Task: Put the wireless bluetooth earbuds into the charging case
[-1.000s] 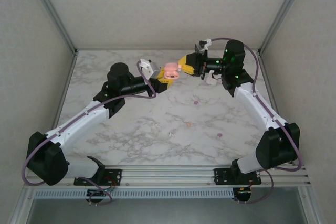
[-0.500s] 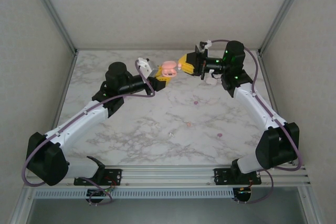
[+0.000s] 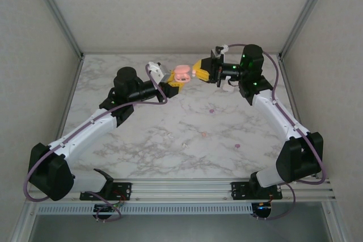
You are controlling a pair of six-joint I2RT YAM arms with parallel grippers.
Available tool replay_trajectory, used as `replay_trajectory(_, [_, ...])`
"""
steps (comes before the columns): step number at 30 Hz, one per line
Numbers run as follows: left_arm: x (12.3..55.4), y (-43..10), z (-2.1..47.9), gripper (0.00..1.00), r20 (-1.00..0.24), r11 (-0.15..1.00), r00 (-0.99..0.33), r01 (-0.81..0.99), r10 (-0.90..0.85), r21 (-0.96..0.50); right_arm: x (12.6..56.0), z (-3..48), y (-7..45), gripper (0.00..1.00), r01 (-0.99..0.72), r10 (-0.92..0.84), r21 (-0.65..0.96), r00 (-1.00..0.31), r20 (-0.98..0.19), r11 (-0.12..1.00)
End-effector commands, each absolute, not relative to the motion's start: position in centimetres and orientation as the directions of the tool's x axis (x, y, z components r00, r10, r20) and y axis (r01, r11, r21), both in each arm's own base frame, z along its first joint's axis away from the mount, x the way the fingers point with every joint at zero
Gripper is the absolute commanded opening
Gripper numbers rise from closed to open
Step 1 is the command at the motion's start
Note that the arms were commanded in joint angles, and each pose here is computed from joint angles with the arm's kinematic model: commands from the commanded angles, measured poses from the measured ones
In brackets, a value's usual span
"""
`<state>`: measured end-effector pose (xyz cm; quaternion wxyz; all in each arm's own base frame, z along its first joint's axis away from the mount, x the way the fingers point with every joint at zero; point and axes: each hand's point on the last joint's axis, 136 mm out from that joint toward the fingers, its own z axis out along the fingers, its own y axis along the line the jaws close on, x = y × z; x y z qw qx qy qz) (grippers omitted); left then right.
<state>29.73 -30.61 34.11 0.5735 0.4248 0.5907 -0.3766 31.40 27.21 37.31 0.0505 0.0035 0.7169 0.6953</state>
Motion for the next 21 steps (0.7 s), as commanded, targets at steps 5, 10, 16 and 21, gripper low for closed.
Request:
replay_trajectory(5, [28.7,-30.6,36.4,0.19,-0.998,0.309,0.06,0.949,0.011,0.06,29.5,37.4,26.6,0.19,-0.31,0.054,0.935,-0.945,-0.323,0.171])
replay_trajectory(10, [28.6,-30.9,36.2,0.19,-0.998,0.285,0.058,0.957,0.002,0.056,29.1,38.3,26.4,0.19,-0.399,0.057,0.902,-0.909,-0.412,0.164])
replay_trajectory(16, [28.8,-31.2,36.0,0.19,-0.999,0.283,0.054,0.958,0.0,0.051,28.1,39.8,26.8,0.19,-0.473,0.046,0.872,-0.875,-0.481,0.124])
replay_trajectory(21, [28.9,-31.7,35.7,0.19,-0.999,0.268,0.045,0.962,0.004,0.045,27.8,39.9,27.6,0.19,-0.5,0.029,0.857,-0.862,-0.507,0.125])
